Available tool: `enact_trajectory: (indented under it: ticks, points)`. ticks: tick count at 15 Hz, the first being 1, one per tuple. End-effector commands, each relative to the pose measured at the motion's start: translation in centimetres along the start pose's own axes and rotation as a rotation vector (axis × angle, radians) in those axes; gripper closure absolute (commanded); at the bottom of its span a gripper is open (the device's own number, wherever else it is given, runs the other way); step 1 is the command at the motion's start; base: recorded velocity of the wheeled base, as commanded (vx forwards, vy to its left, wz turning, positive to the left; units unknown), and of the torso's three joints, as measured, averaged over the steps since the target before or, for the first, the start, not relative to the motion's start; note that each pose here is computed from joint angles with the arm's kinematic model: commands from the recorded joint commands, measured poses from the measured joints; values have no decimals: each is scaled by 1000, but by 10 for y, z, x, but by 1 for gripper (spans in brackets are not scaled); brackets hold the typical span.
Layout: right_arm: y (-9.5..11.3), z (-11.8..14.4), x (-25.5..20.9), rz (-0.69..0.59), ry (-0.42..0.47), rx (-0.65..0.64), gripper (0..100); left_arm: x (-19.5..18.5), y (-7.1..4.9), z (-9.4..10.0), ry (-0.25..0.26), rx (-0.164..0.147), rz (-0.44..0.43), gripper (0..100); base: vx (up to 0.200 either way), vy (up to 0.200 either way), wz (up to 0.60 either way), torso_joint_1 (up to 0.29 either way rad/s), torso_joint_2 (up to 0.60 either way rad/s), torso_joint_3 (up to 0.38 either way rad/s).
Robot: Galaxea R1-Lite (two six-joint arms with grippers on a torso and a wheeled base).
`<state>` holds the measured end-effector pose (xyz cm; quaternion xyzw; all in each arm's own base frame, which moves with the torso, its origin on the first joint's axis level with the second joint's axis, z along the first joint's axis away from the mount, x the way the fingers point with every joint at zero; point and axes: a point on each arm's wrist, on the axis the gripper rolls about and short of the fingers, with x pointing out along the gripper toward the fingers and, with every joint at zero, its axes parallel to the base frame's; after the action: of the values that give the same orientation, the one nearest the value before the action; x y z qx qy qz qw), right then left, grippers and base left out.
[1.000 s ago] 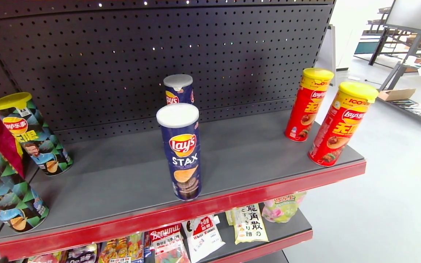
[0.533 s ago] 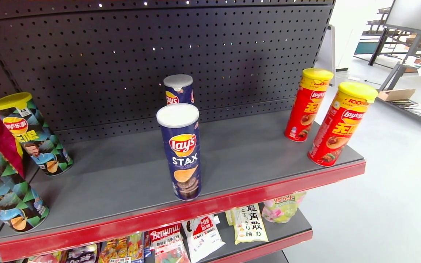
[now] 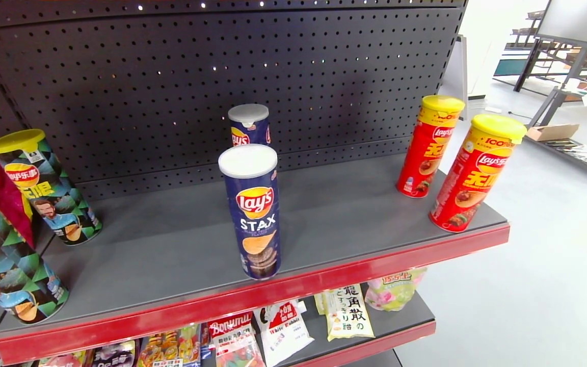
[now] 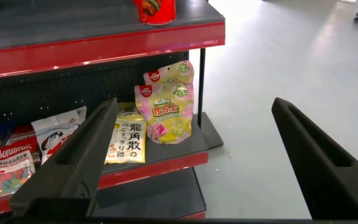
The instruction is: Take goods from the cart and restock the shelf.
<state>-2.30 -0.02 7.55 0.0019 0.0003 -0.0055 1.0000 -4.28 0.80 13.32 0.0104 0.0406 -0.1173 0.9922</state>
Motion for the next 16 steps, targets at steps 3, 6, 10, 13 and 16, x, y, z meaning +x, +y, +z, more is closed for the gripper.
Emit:
enact_trajectory:
  ticks: [3, 6, 10, 13, 16]
  points:
    - [0, 0, 0, 2, 1, -4, 0, 3, 0, -4, 20, -1, 1, 0, 0, 0, 400, -2, -2, 3]
    - [0, 0, 0, 2, 1, -4, 0, 4, 0, -7, 29, -1, 1, 0, 0, 0, 600, 2, 2, 9]
    - [0, 0, 0, 0, 1, -2, 0, 6, 0, -10, 43, -3, -5, 0, 0, 0, 450, 2, 1, 1]
    - [0, 0, 0, 8, 2, -7, 0, 18, 0, -25, 21, -8, -5, 0, 0, 0, 0, 0, 0, 0]
    - [2, 8, -2, 84, -37, 10, 0, 33, 0, -50, -22, 2, -3, 0, 0, 0, 0, 0, 0, 0]
